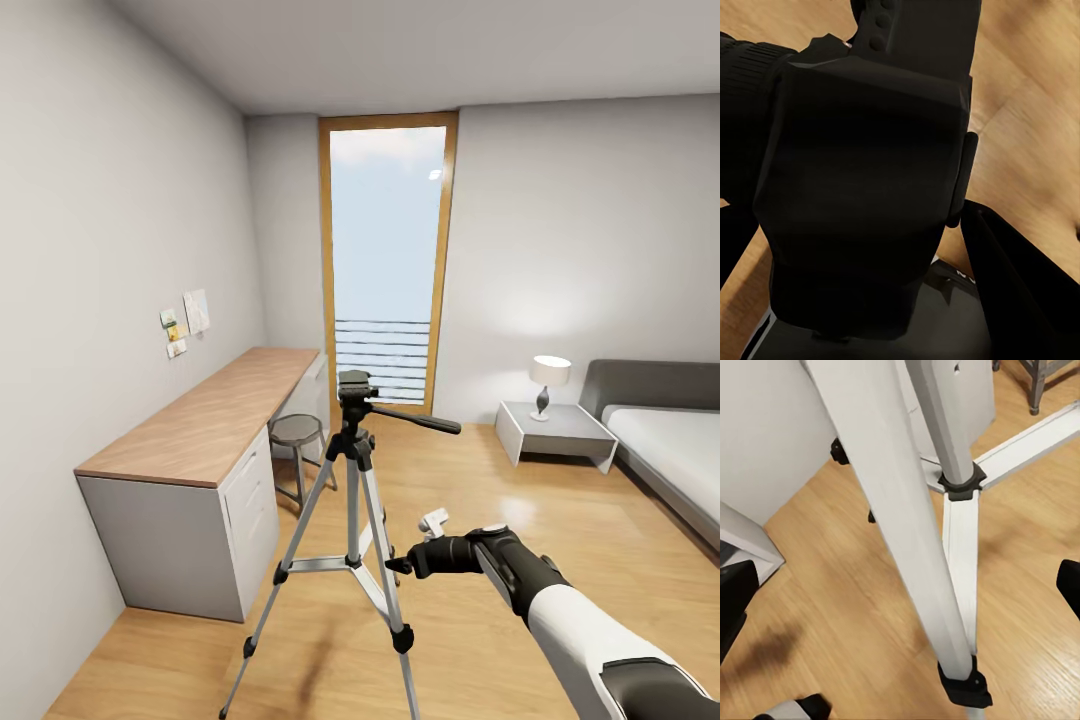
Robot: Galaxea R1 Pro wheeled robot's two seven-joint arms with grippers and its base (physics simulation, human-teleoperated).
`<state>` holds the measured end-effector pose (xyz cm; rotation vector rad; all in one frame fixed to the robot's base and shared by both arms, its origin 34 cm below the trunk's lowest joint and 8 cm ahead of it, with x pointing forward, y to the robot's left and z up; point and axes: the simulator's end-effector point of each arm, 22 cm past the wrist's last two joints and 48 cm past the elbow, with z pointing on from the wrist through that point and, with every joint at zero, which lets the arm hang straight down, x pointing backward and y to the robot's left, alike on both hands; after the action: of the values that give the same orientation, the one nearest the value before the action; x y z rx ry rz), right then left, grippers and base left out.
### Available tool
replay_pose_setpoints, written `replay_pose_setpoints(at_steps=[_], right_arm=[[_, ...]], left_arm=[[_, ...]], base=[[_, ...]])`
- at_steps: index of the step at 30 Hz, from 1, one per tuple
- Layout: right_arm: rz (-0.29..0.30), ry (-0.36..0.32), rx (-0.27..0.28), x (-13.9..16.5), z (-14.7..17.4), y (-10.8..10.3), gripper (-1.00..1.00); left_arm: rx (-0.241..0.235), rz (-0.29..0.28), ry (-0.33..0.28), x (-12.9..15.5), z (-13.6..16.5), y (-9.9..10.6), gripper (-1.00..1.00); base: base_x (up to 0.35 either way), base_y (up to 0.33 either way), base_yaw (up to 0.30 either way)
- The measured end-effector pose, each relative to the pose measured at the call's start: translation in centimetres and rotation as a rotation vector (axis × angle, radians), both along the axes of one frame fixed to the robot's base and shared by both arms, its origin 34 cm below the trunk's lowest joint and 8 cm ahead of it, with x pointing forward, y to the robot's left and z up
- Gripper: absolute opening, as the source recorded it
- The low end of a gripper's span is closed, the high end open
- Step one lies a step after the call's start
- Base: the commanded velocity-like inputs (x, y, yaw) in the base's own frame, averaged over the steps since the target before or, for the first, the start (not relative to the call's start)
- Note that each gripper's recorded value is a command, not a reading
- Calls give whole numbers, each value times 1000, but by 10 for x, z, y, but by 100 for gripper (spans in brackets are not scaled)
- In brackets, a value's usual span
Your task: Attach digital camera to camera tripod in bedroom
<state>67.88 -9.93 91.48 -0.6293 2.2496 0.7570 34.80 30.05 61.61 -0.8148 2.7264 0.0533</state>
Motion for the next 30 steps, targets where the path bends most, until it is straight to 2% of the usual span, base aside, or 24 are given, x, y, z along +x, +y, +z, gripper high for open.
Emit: replay_pose_setpoints(at_steps=[11, 30], right_arm=[[14, 1, 18, -3, 2, 16, 100], [13, 0, 22, -3, 3, 18, 100]], left_arm=[[-1, -1, -1, 1, 0, 0, -100], [-1, -1, -1, 0, 0, 0, -100]], base=[[35, 12, 0], [15, 7, 0]])
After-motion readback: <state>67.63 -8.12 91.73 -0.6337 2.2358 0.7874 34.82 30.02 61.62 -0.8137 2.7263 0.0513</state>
